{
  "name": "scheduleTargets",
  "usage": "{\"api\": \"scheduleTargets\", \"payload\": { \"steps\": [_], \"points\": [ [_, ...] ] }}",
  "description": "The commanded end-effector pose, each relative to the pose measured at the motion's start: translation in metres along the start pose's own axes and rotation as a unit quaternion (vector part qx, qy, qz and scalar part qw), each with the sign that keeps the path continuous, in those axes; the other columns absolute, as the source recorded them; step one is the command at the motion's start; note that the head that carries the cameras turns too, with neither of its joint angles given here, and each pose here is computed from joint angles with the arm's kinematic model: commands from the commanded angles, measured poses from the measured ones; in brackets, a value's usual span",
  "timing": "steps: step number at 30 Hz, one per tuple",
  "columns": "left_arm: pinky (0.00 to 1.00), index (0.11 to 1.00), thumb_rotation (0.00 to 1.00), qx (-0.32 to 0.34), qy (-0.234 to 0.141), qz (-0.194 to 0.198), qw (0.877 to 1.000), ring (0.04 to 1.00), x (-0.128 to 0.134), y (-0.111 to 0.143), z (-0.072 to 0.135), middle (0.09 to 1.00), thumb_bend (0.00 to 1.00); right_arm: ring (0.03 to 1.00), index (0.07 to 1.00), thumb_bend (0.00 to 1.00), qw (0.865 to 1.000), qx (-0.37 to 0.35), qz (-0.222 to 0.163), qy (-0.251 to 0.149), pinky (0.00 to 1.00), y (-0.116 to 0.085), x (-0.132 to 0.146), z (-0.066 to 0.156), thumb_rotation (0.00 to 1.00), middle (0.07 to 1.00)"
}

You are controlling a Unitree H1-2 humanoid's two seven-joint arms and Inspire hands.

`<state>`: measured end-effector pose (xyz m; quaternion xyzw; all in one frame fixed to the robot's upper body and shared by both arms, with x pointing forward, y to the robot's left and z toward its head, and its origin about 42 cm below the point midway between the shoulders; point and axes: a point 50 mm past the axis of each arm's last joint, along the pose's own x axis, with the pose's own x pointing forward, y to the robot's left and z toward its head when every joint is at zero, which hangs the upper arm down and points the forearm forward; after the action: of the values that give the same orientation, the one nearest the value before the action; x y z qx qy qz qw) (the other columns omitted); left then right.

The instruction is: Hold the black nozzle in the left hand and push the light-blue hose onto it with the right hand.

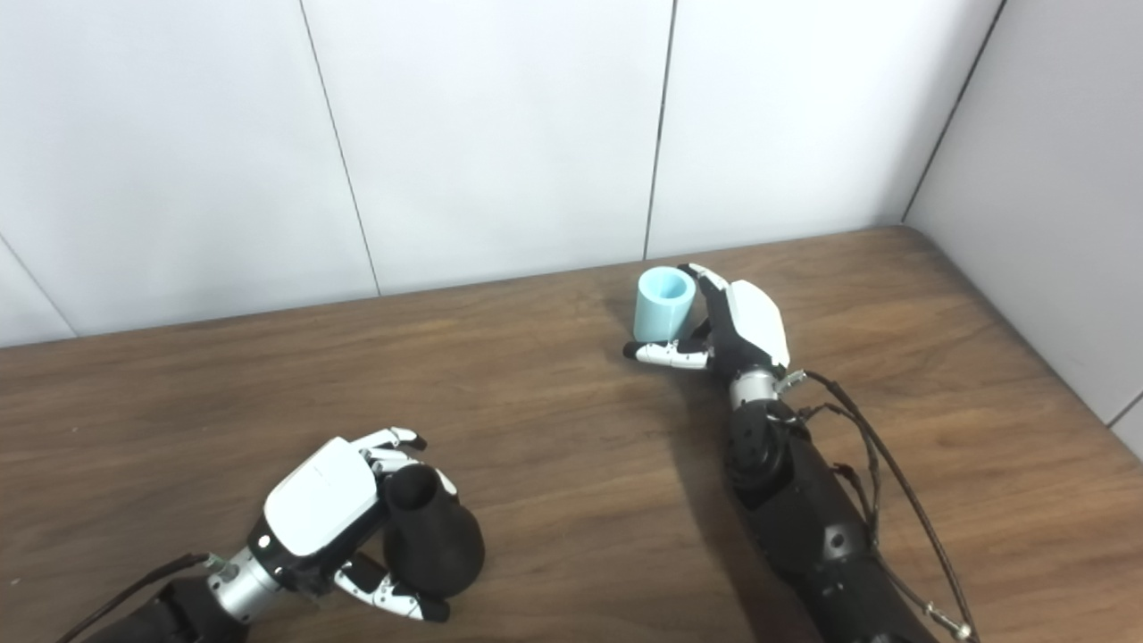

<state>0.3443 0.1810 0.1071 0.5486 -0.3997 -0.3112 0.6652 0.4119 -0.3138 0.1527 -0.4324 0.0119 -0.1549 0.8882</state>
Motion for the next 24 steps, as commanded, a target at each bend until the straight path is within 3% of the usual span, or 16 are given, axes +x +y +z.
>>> {"api": "scheduleTargets", "payload": {
  "steps": [1,11,19,24],
  "points": [
    [0.73,0.522,0.0,-0.059,-0.005,-0.197,0.979,0.501,-0.084,-0.096,0.063,0.427,0.52,0.855,0.808,1.0,0.999,-0.021,-0.032,-0.003,0.79,-0.025,0.014,0.003,0.47,0.84],
    [0.73,0.519,0.0,-0.06,-0.006,-0.194,0.979,0.496,-0.082,-0.096,0.062,0.425,0.52,0.859,0.817,1.0,0.999,-0.008,-0.036,0.002,0.79,-0.044,0.016,0.001,0.44,0.854],
    [0.74,0.517,0.0,-0.054,-0.007,-0.199,0.979,0.499,-0.083,-0.097,0.061,0.433,0.52,0.858,0.867,1.0,0.999,-0.004,-0.043,-0.004,0.76,-0.062,0.012,-0.006,0.51,0.865],
    [0.74,0.518,0.0,-0.053,-0.007,-0.202,0.978,0.498,-0.083,-0.097,0.059,0.436,0.52,0.861,0.884,1.0,0.998,0.012,-0.058,-0.003,0.76,-0.079,0.004,-0.008,0.47,0.872]
  ]
}}
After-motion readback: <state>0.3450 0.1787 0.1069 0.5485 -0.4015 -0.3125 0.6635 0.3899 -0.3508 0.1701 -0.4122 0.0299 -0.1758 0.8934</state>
